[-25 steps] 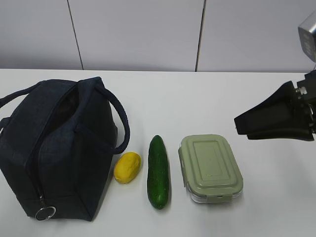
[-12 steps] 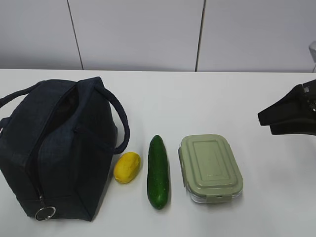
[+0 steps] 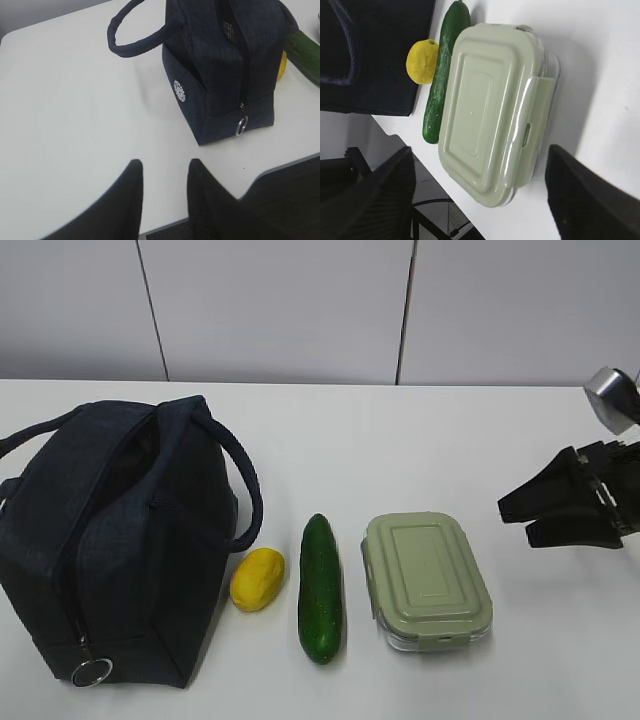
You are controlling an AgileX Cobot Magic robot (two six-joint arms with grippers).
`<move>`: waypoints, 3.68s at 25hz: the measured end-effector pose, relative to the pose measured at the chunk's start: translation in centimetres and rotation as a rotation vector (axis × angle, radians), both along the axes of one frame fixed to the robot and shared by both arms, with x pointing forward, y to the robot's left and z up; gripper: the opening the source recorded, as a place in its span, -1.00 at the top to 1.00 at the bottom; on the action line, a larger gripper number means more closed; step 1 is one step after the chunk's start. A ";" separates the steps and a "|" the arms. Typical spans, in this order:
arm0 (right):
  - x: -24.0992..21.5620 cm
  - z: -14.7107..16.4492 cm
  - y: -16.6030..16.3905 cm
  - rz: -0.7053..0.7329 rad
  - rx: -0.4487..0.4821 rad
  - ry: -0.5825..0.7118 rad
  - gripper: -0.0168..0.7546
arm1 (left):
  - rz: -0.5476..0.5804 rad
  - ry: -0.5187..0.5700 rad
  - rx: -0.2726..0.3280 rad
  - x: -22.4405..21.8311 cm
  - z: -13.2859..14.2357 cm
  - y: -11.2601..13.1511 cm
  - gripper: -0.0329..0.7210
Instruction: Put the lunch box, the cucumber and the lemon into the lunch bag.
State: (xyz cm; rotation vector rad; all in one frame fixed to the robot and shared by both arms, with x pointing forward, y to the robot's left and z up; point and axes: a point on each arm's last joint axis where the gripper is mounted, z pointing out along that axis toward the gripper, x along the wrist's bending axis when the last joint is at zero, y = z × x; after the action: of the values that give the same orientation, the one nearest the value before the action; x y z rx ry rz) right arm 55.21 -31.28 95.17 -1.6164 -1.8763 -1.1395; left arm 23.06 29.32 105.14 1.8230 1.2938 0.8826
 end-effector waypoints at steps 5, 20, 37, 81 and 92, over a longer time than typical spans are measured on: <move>0.8 -2.6 0.0 -0.007 0.044 0.026 -0.61 | 0.000 0.000 0.000 0.0 0.0 0.0 0.38; 1.4 -5.5 1.2 0.043 0.083 0.016 -0.61 | 0.000 0.000 0.000 0.0 0.0 0.0 0.38; 1.7 -8.4 1.9 0.052 0.118 0.037 -0.61 | 0.000 0.000 0.000 0.0 0.0 0.0 0.38; 1.7 -10.1 3.5 0.105 0.198 0.039 -0.08 | -0.080 0.395 -0.194 9.6 4.4 -2.6 0.31; 1.7 -10.1 3.6 0.101 0.202 0.048 -0.08 | -0.032 0.620 -0.277 19.6 2.2 -3.9 -0.09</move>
State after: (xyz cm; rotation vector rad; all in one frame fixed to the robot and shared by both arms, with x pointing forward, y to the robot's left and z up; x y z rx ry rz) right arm 56.91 -27.72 85.04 -1.4112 -1.7309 -1.1939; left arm 42.61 25.45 107.34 1.9484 1.6509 0.0914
